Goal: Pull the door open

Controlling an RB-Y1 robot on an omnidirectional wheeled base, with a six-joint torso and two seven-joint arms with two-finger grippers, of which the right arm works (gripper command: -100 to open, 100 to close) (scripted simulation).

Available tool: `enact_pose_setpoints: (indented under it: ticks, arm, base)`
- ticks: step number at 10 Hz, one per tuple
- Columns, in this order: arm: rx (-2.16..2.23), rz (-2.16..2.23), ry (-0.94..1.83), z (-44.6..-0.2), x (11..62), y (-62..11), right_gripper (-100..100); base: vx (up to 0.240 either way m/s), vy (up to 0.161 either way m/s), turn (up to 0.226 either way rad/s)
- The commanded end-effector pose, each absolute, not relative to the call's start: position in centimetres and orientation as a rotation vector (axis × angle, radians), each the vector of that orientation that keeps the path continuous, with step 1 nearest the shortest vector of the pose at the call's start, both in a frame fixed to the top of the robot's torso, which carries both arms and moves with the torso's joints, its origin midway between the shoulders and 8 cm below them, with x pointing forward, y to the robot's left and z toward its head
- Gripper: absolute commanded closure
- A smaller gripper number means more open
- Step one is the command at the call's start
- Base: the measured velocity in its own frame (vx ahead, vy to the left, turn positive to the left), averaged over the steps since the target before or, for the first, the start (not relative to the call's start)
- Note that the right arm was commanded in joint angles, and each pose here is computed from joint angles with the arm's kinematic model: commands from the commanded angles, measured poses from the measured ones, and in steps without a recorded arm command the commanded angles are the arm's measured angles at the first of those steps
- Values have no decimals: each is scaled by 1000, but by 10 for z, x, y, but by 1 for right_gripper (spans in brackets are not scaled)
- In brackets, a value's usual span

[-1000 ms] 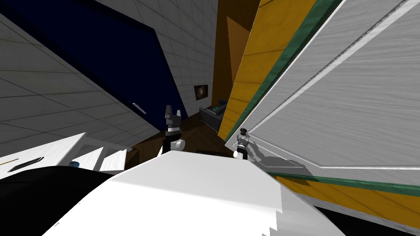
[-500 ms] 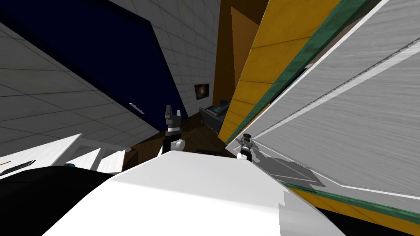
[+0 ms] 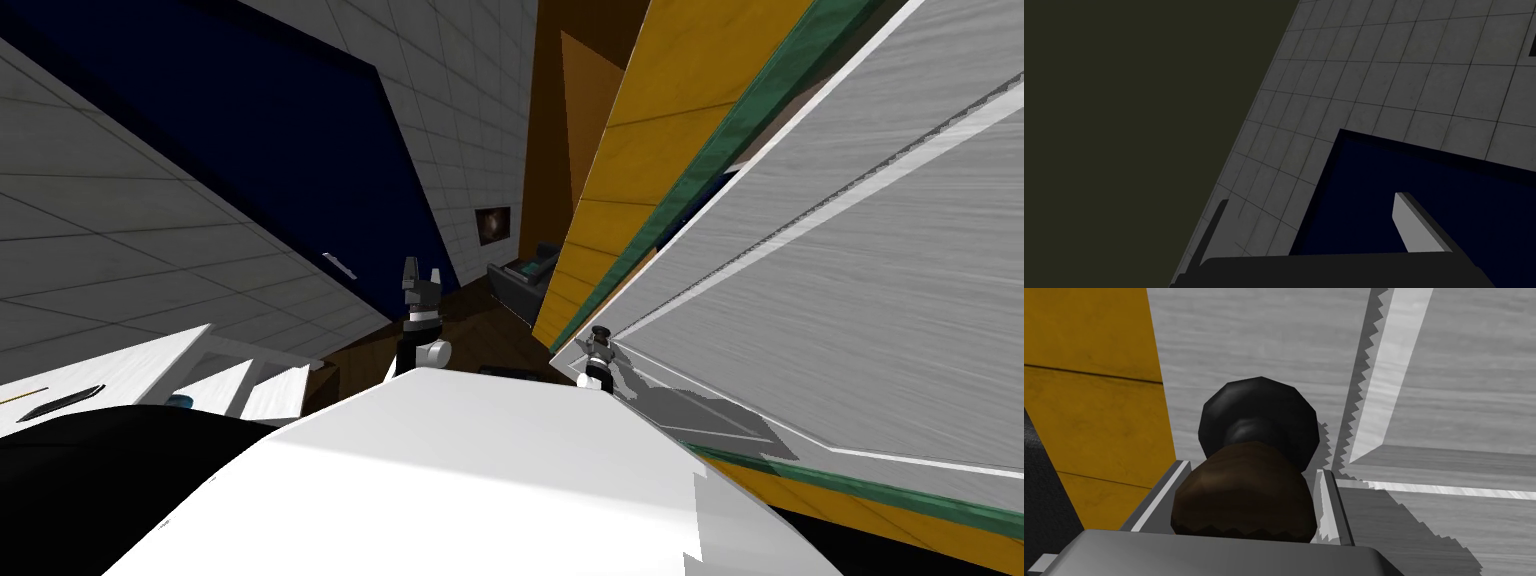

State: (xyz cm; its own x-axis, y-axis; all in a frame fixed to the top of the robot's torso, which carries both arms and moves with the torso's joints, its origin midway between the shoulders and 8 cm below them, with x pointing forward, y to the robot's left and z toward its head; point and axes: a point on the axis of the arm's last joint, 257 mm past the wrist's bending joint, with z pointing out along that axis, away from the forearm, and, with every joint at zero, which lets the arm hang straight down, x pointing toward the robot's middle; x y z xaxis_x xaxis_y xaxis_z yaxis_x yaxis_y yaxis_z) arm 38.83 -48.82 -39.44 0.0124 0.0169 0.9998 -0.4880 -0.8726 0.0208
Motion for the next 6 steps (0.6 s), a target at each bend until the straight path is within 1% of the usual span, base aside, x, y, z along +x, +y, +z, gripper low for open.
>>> enact_pose_setpoints:
  ticks: [1,3,5,6]
  arm:
    - [1949,1938,-464,-394,391,-482,100]
    - [1961,1954,-447,-393,394,-477,100]
    - [1986,1984,-413,-392,398,-466,100]
    - [1997,1996,-399,-392,400,-461,100]
  base:
    - [-126,0,69]
    - [-200,-9,61]
    - [-237,-47,94]
    - [-235,-16,91]
